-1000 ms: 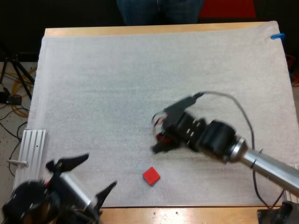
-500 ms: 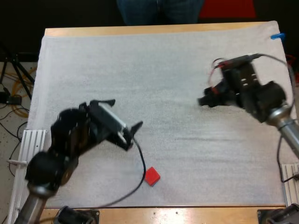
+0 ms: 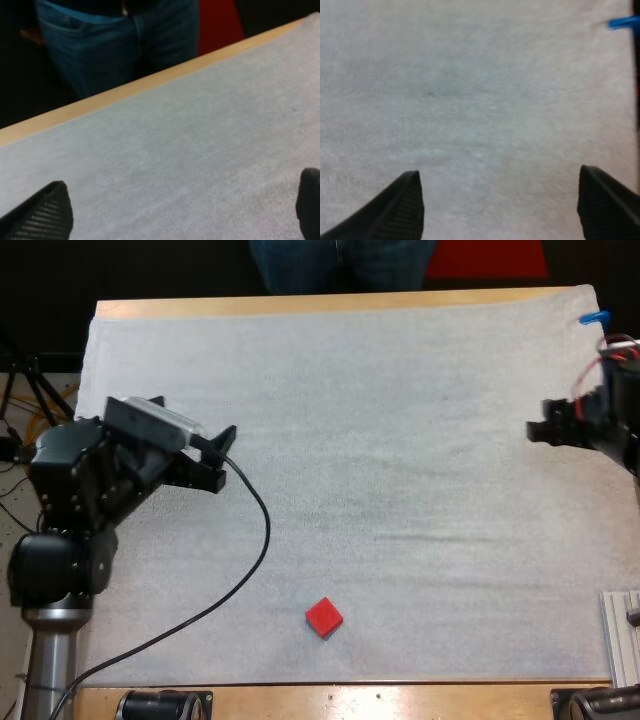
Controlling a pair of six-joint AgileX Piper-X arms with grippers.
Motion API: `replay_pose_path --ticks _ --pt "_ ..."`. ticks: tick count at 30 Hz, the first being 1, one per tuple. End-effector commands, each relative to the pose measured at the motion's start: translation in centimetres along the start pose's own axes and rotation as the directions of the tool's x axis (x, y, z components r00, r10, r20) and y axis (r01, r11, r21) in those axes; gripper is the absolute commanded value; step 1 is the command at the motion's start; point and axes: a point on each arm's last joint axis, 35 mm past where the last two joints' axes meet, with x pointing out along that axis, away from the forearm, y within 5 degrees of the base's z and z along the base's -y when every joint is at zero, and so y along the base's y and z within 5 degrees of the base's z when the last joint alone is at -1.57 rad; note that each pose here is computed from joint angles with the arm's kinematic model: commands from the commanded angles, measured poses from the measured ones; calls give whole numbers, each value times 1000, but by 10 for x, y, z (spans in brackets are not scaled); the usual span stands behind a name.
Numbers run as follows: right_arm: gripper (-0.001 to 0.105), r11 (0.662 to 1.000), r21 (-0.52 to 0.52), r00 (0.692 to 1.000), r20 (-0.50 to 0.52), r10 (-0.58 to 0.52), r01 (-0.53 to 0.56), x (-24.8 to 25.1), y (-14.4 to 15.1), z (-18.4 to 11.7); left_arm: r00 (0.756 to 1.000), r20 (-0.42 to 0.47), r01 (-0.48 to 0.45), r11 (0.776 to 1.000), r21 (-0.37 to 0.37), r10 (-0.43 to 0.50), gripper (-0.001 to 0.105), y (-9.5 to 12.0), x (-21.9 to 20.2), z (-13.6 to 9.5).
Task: Stack red cube on blue cube
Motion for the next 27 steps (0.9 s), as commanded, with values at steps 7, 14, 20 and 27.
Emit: replay_pose_path --ticks 7,14,20,27 --pt "63 999 -5 993 110 -49 49 -55 6 -32 1000 16 -2 999 49 2 87 -14 -45 -7" --pt "63 997 5 976 201 -82 82 -99 17 -67 998 63 -7 996 90 1 87 -33 -96 -25" --pt "63 995 55 970 228 -90 80 -125 29 -103 995 98 -11 993 117 0 87 -48 -134 -56" --pt "63 990 110 938 323 -123 92 -145 43 -145 988 154 -19 990 138 -3 87 -60 -167 -114"
